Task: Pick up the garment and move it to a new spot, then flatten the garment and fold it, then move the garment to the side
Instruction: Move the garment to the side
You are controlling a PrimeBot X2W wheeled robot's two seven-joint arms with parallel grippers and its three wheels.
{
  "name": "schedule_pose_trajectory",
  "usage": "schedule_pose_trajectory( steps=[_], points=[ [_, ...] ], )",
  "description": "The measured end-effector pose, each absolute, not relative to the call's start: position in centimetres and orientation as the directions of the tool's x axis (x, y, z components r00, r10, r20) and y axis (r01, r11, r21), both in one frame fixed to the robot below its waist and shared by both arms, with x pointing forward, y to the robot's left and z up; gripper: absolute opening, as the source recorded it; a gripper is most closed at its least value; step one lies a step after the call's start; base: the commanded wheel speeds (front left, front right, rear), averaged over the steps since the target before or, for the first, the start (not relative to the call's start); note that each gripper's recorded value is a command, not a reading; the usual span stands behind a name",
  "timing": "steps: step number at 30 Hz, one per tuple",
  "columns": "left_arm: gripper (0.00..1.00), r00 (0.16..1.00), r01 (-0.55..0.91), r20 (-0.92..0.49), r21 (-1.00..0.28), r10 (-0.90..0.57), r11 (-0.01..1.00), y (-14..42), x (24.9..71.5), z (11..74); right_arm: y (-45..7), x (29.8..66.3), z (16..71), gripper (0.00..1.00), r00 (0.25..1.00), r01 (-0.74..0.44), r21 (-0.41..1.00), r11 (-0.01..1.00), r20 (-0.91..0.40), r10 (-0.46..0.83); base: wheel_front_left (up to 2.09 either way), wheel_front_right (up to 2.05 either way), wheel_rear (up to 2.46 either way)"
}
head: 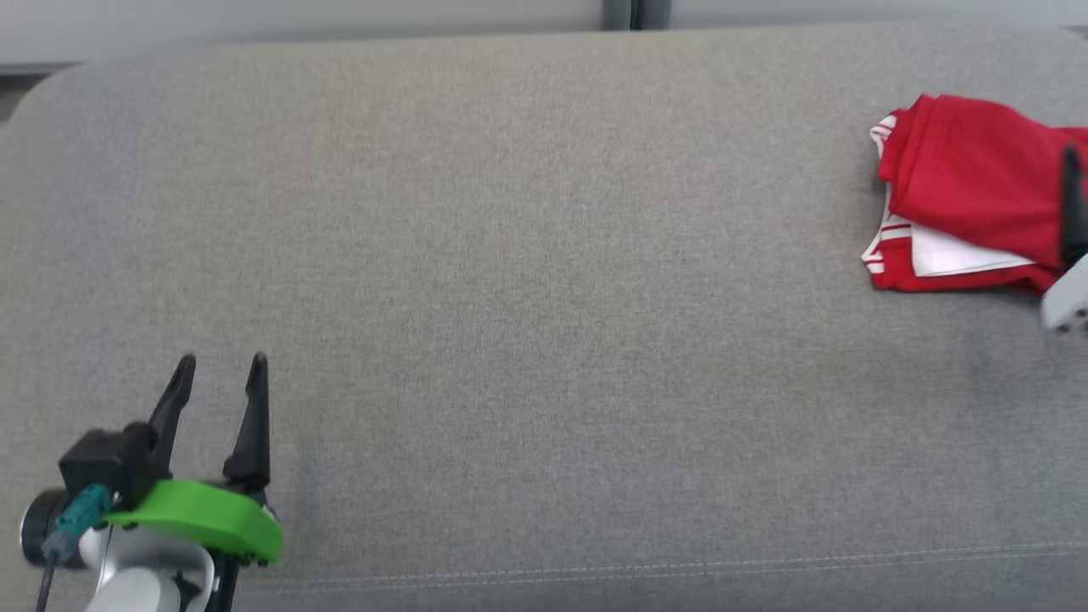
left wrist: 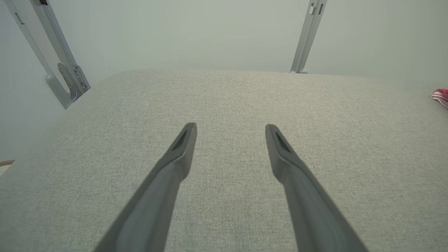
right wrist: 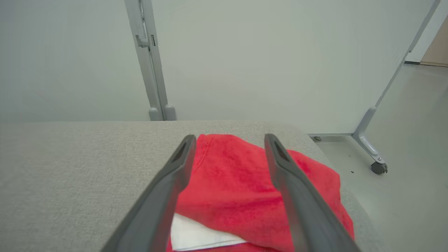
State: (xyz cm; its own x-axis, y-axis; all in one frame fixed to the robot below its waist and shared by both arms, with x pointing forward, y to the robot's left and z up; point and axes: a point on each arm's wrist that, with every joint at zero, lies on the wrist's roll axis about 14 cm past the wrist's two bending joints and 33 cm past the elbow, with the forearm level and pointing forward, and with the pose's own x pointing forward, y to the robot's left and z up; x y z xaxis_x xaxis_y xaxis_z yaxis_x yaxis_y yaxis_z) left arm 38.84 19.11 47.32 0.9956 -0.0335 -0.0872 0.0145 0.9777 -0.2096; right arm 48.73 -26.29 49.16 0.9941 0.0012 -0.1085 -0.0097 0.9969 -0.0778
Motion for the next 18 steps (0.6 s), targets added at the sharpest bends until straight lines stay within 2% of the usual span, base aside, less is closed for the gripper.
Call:
schedule_pose_trajectory(
  steps=[8,12,18],
  points=[
    [1.00,0.991,-0.042,-0.136,-0.165,0.020,0.985,20.8,35.4,45.6,-24.2,43.7,48.3,1.00,0.993,-0.046,-0.087,0.995,-0.117,0.036,0.00,0.00,0.00],
    [1.00,0.989,-0.045,-0.148,-0.179,0.018,0.983,20.2,34.2,45.2,-22.5,41.3,47.6,1.00,0.992,-0.055,-0.044,0.997,-0.118,0.050,0.00,0.00,0.00],
    [1.00,0.991,-0.029,-0.133,-0.200,0.002,0.979,19.1,33.3,45.4,-22.5,38.4,46.8,1.00,0.992,-0.037,-0.051,0.998,-0.122,0.031,0.00,0.00,0.00]
  ],
)
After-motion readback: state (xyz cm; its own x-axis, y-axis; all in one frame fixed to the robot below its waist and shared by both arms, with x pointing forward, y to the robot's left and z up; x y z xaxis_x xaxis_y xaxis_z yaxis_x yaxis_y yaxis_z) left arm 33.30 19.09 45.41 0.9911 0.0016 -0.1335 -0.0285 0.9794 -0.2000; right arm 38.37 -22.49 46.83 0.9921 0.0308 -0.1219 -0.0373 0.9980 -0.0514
